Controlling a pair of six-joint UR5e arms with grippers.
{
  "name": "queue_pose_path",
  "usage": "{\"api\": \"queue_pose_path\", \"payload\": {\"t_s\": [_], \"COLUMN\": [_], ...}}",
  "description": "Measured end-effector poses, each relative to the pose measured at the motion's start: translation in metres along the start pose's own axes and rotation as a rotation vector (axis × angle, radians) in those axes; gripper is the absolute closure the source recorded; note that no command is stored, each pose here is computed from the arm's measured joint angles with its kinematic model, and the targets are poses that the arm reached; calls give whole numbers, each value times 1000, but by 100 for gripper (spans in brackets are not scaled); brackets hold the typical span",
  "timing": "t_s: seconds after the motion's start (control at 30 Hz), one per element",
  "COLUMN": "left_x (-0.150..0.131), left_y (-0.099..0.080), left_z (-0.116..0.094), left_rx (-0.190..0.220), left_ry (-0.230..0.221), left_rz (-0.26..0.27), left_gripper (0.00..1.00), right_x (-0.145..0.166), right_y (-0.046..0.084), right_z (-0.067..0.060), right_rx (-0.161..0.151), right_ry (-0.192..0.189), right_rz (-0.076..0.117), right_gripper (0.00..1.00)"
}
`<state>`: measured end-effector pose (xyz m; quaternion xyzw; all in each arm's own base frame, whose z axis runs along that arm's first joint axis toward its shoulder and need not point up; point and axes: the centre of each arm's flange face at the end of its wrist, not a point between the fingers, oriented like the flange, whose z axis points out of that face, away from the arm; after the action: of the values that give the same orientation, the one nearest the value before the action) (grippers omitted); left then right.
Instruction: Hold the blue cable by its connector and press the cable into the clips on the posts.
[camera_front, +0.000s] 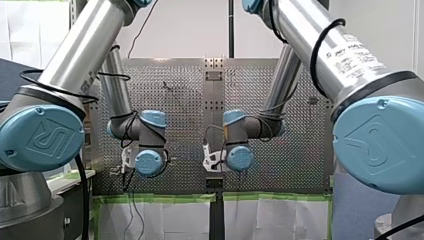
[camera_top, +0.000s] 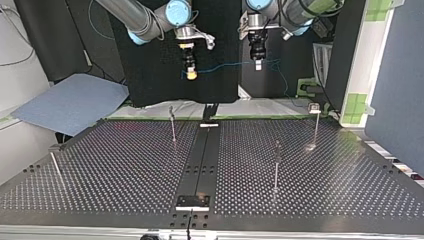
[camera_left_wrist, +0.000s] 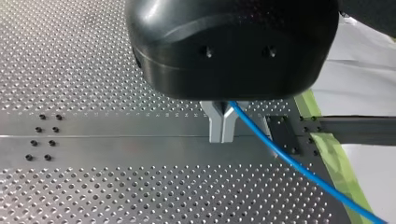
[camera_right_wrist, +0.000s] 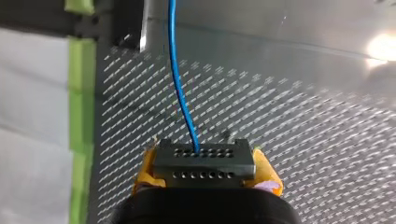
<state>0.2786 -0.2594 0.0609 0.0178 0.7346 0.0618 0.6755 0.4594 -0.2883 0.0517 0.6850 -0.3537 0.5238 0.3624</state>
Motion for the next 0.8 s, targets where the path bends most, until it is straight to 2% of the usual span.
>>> {"api": "queue_pose_path", "payload": {"t_s": [0.13,0.3,0.5,0.63,0.8], "left_x": [-12,-24,-48,-72,-98], "left_y": [2,4,5,3,2], "left_z": [0,0,7,19,32], "left_rx": [-1,2,-9,-21,-35], "left_ry": [-1,-1,-19,-47,-80], "left_rz": [12,6,-9,-30,-61], "left_gripper": [100,100,100,100,100], "right_x": [26,52,86,114,147], "right_y": [-5,-6,-4,-4,-2], "right_z": [2,-1,0,3,2], "right_rx": [40,77,103,119,125], "right_ry": [39,62,101,131,161], "right_rz": [7,22,61,72,78], "right_gripper": [100,100,100,100,100]}}
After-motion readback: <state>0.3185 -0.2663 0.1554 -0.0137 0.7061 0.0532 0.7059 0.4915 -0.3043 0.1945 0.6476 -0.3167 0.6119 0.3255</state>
